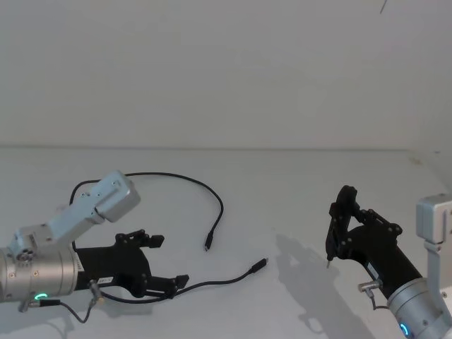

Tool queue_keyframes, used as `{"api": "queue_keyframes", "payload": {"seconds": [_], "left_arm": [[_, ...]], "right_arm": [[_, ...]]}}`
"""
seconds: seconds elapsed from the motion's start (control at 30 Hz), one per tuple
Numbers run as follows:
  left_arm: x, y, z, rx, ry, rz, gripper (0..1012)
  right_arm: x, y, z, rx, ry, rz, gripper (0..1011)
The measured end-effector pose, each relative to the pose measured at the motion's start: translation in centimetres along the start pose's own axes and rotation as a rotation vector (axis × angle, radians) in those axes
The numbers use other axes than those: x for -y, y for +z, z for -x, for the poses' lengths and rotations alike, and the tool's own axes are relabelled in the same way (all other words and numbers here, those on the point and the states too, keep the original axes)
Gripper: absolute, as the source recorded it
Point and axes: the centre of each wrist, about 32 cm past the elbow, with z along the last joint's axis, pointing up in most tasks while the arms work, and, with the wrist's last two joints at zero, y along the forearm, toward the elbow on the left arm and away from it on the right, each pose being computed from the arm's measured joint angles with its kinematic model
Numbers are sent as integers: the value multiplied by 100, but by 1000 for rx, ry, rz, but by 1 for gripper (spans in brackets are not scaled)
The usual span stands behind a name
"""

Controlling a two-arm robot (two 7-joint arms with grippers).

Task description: Pick up the data cable with the one hand.

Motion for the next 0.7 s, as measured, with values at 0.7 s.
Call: {"api": "queue_keyframes", "payload": {"seconds": [0.7], "left_arm": [[241, 90, -107, -61, -94, -113, 1001]], "right_arm": [[0, 0, 0, 0, 0, 0, 279]]}}
